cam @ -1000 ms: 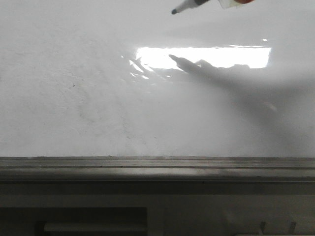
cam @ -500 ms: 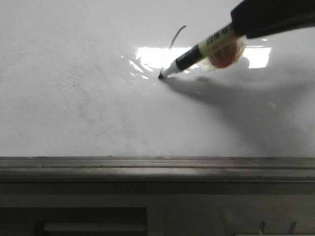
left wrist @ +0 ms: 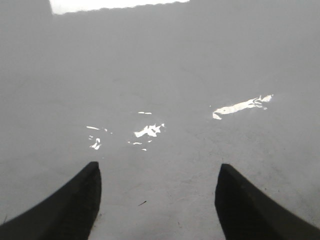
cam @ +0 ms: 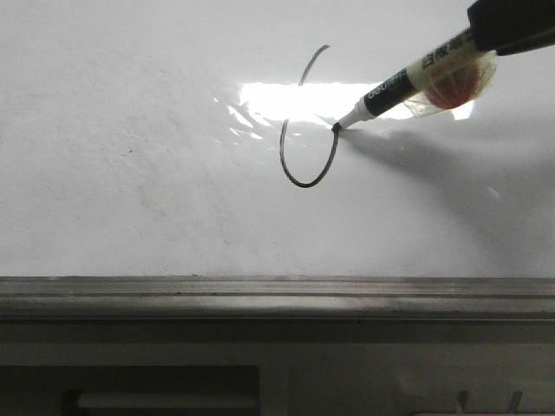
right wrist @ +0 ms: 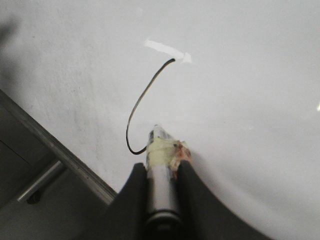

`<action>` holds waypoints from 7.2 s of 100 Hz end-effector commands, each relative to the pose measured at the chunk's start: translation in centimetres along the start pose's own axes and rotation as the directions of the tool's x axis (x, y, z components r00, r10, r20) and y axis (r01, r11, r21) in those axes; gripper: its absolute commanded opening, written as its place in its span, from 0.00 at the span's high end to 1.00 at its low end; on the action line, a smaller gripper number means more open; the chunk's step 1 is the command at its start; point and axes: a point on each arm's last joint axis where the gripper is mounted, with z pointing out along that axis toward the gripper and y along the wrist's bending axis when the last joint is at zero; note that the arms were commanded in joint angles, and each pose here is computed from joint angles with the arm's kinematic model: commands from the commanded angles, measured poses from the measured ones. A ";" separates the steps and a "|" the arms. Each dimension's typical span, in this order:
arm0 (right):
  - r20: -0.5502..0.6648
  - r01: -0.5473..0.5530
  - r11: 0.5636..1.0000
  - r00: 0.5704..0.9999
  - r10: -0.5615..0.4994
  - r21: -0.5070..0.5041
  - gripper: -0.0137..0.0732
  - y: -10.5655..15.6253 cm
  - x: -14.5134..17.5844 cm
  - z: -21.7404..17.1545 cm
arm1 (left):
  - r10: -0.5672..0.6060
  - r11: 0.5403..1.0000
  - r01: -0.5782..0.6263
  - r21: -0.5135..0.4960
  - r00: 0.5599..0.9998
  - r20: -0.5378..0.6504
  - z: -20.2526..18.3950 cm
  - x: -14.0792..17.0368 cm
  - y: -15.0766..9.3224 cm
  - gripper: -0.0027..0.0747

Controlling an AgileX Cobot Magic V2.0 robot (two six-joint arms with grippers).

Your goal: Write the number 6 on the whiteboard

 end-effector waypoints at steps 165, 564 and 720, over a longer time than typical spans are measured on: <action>-0.100 0.141 0.935 0.978 -0.182 -0.325 0.89 3.9 -6.2 1.1 | 0.399 0.771 -0.417 0.481 0.905 0.145 5.8 -0.2 -13.5 0.66; 0.529 0.015 0.985 0.842 -0.104 0.170 0.92 1.8 9.7 -9.8 | -0.111 0.944 -0.069 0.321 0.852 0.511 -9.4 6.4 -1.2 0.99; 0.530 0.014 0.985 0.842 -0.104 0.171 0.92 1.8 9.7 -9.8 | 0.086 0.948 0.034 -0.317 0.931 0.355 -5.8 13.7 2.2 0.99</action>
